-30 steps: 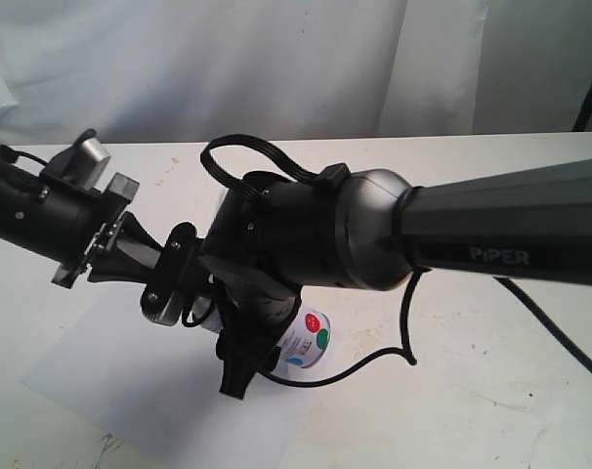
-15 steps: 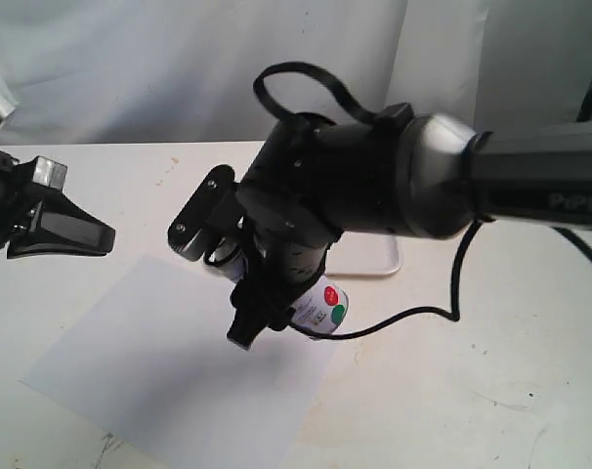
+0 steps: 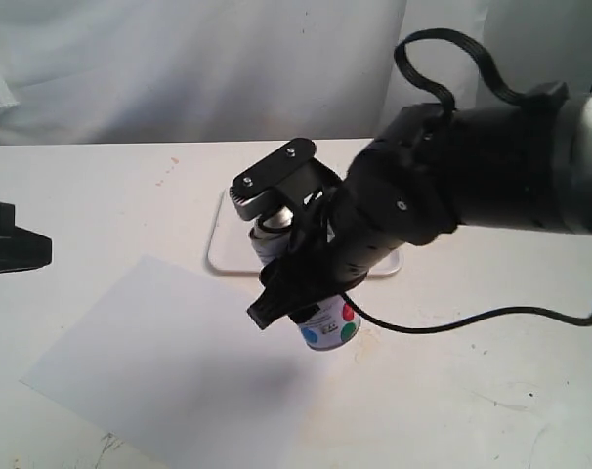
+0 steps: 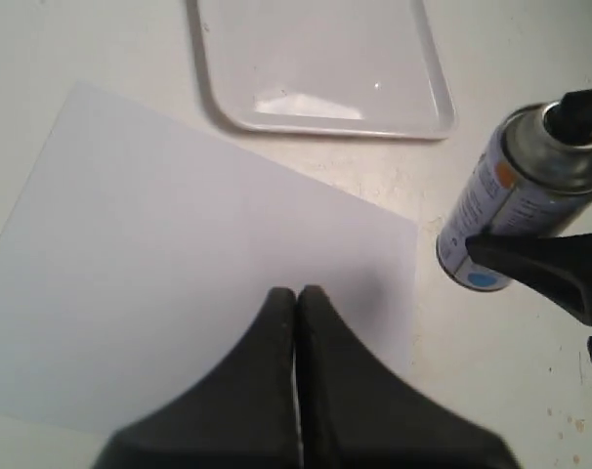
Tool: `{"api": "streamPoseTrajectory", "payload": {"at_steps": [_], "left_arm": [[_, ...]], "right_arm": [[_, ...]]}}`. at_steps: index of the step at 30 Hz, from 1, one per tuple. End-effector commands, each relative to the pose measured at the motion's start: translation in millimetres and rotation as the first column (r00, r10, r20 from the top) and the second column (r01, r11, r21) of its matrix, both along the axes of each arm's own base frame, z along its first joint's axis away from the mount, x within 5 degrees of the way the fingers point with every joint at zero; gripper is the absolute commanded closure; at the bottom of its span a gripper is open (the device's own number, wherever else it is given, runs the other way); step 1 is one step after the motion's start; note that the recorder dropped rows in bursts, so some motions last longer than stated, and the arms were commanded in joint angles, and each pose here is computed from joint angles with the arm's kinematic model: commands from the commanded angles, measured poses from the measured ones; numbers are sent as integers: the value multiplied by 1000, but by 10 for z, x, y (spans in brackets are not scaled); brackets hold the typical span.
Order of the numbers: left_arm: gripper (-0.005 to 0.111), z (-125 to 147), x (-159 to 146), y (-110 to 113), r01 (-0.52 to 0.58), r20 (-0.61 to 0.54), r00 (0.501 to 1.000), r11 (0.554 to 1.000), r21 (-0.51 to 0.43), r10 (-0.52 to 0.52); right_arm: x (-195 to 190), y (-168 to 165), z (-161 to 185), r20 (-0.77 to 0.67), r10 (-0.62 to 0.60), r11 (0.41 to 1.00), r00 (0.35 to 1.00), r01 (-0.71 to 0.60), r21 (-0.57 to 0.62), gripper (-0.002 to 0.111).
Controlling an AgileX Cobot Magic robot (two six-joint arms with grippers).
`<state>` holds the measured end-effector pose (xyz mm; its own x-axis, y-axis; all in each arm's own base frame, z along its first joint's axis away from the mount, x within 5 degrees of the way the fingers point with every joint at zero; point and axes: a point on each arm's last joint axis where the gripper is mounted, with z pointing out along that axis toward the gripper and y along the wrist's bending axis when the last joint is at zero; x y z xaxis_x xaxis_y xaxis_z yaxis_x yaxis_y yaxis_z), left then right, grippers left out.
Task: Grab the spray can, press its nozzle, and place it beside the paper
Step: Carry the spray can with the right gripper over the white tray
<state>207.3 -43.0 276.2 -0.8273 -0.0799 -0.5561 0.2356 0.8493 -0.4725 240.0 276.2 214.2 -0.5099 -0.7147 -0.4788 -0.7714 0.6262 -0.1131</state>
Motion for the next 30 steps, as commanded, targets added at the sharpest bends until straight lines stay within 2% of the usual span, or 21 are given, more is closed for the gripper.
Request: {"api": "streamPoseTrajectory", "payload": {"at_steps": [1,5,8,13,17,23,27,30], "left_arm": [[107,-40,-218,43,-73,71,995,997,15,72],[107,-70,-470,75,-135,164,978,991,19,130],[107,-59,-642,89,-150,235,962,988,32,138],[107,-74,-793,106,-170,283,947,985,44,151],[107,-27,-835,106,-176,321,934,984,35,156],[107,73,-944,82,-178,378,909,984,-27,175],[107,119,-1033,79,-168,422,892,986,-17,160],[107,104,-1086,75,-144,423,898,989,27,119]], "right_arm": [[-15,-235,141,56,-75,987,996,66,144,108],[25,-523,195,108,-163,951,981,127,280,108],[91,-677,222,145,-247,893,958,167,417,108],[251,-903,166,190,-353,823,916,207,529,108],[453,-963,127,247,-410,766,878,184,615,108],[703,-835,-119,249,-407,768,879,183,613,108],[887,-712,-154,270,-386,782,882,157,604,108],[1031,-624,-170,294,-373,792,880,136,595,108]]}}
